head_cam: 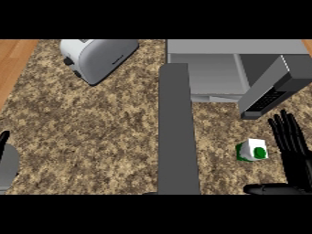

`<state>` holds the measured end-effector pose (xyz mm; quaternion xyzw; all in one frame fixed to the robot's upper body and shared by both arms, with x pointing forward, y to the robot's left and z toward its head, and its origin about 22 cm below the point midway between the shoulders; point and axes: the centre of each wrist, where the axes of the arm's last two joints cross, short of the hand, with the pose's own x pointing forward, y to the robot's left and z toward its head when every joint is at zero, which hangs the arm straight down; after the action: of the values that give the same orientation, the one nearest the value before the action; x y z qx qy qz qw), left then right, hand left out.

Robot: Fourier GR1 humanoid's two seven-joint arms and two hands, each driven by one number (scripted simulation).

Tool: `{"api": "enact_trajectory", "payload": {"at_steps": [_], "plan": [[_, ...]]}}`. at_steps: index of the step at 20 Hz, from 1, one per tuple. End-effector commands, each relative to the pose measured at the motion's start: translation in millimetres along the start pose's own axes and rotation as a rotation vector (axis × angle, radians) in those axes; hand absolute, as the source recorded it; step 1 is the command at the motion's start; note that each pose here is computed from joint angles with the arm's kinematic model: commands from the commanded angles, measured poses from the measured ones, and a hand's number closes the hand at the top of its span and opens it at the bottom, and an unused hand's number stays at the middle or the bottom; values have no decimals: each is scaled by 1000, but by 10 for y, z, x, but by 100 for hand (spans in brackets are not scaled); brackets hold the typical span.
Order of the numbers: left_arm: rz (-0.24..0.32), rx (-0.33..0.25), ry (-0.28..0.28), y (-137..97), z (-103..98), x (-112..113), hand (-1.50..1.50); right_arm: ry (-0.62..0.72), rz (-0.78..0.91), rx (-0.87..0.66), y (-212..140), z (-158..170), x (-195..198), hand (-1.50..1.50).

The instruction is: Pick up the milk, place it into the microwave and close the microwave

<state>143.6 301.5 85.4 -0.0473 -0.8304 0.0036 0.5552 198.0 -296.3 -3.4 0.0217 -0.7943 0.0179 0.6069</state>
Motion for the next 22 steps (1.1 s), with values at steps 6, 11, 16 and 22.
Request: {"api": "enact_trajectory", "payload": {"at_steps": [6, 11, 16, 22], "plan": [[-29, 19, -9, 64, -47, 49, -150, 46, 13, -17, -298, 204, -504, -150], [-3, 9, -8, 42, 53, 9, -150, 24, 25, 34, -144, 217, -742, -150], [-5, -2, -3, -53, 159, 1, -150, 22, 47, 43, -426, 124, -856, -150], [5, -13, 10, -118, 131, -185, -150, 18, 60, 14, -327, 13, -1049, -150]]}}
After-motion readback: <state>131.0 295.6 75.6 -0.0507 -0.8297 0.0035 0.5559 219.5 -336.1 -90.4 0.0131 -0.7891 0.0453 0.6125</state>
